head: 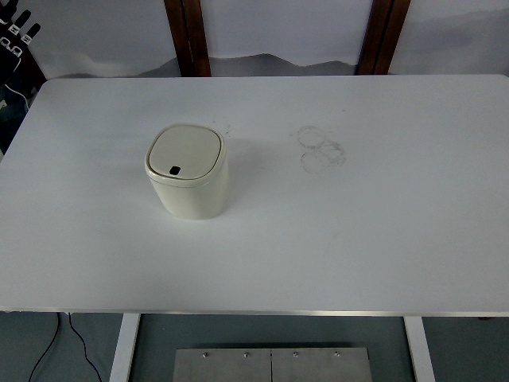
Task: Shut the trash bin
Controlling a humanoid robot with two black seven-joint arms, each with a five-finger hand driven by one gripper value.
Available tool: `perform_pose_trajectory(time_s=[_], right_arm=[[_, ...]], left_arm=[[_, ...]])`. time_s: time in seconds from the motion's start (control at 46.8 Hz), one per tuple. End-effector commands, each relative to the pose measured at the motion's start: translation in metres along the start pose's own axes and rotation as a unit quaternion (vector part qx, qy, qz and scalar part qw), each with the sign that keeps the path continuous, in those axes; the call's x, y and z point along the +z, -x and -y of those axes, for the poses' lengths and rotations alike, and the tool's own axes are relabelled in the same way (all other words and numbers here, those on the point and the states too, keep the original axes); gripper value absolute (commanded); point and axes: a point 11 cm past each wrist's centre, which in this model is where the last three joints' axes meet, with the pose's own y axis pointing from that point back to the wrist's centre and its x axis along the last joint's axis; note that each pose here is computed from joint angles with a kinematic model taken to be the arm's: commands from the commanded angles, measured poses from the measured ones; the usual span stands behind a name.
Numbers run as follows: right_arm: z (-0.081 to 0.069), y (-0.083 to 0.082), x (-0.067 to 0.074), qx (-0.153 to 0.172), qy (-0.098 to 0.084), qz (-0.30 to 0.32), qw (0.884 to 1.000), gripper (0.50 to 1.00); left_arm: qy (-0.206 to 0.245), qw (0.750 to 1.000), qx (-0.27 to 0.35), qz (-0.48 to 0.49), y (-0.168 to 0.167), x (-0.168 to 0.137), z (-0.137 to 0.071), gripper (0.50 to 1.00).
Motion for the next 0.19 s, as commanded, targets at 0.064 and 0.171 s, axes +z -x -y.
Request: perform_pose_trajectory(time_s=[0.064, 0.171], right_arm=[[0.0, 0.0, -0.0002, 0.0, -0.001, 0.0, 1.0, 0.995], [0.0, 0.0001, 0.0006, 0.0, -0.001, 0.0, 1.0, 0.995]], left_arm=[[-0.005, 1.0, 0.003, -0.002, -0.0029, -0.0056, -0.002, 1.0], [-0.005, 1.0, 0.004, -0.003, -0.0031, -0.0068, -0.0022, 1.0]])
